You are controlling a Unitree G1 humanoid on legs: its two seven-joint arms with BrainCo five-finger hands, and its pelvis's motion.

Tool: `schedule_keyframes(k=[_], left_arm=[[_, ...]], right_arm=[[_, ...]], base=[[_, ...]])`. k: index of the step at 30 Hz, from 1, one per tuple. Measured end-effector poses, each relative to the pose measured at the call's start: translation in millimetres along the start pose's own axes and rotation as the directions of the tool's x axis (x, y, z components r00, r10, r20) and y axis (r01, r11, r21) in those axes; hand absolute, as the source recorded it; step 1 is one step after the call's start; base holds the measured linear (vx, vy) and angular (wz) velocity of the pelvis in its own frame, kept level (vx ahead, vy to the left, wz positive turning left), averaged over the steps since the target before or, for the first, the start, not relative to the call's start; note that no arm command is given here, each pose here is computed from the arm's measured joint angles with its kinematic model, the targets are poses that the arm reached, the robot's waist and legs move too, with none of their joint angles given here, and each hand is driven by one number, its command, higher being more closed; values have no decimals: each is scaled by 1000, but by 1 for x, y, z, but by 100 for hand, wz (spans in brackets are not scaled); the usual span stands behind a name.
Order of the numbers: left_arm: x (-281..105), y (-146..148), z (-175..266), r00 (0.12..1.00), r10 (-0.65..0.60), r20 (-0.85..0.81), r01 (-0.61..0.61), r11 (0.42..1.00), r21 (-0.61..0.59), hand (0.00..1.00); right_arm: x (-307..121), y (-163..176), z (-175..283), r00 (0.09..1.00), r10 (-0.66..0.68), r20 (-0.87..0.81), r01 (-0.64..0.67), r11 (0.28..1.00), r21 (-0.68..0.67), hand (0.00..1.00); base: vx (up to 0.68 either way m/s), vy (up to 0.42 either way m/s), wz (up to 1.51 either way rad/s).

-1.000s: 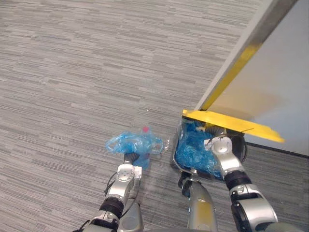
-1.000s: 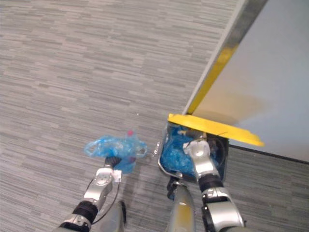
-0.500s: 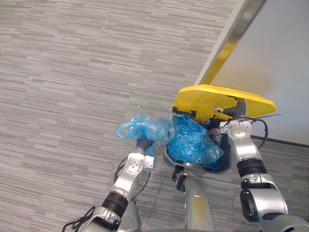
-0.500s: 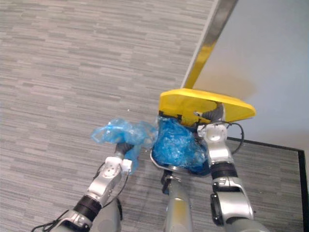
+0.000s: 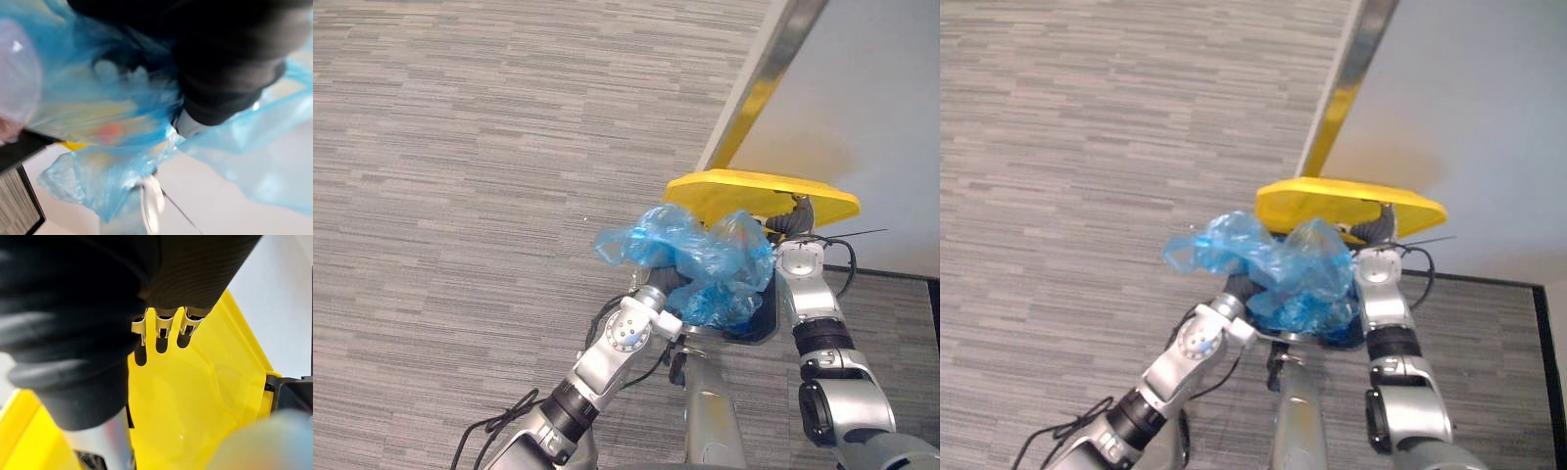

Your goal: Gather rubbish on tea table into small bin, then transfer packed bag to large trash can.

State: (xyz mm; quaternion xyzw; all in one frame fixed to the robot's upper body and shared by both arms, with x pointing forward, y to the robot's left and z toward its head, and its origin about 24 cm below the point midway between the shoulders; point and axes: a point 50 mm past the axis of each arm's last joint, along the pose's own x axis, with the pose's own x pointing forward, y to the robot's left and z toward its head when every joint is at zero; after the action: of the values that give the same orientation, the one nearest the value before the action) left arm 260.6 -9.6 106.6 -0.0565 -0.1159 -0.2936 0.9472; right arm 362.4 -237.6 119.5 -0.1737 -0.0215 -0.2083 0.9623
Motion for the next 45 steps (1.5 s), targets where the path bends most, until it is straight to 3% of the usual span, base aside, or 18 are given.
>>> schedule_keyframes(k=[8, 17, 26, 27, 36, 45], left_arm=[[22, -10, 7, 999, -39, 22, 36, 994, 99, 100], [51, 24, -28, 975, 93, -202, -27, 951, 309, 100], [66, 57, -33, 936, 217, -277, -71, 887, 457, 100], [66, 60, -33, 933, 228, -277, -77, 882, 466, 0], [58, 86, -45, 869, 356, -344, -98, 805, 585, 0], [49, 84, -54, 862, 355, -361, -89, 808, 582, 0]], right_arm=[[8, 4, 17, 1000, -5, 26, 4, 999, 36, 0], [7, 10, 85, 967, -3, 256, -24, 995, 101, 0], [-1, 21, 131, 904, 47, 425, -82, 995, 65, 0], [-1, 22, 134, 901, 47, 432, -85, 994, 70, 0], [-8, 40, 159, 857, 122, 500, -161, 986, 35, 0], [-9, 51, 157, 847, 193, 495, -209, 978, -24, 0]], base=[[-12, 6, -11], [8, 3, -14], [46, -16, -10], [27, -15, -4], [28, -20, -10], [2, -10, 0]])
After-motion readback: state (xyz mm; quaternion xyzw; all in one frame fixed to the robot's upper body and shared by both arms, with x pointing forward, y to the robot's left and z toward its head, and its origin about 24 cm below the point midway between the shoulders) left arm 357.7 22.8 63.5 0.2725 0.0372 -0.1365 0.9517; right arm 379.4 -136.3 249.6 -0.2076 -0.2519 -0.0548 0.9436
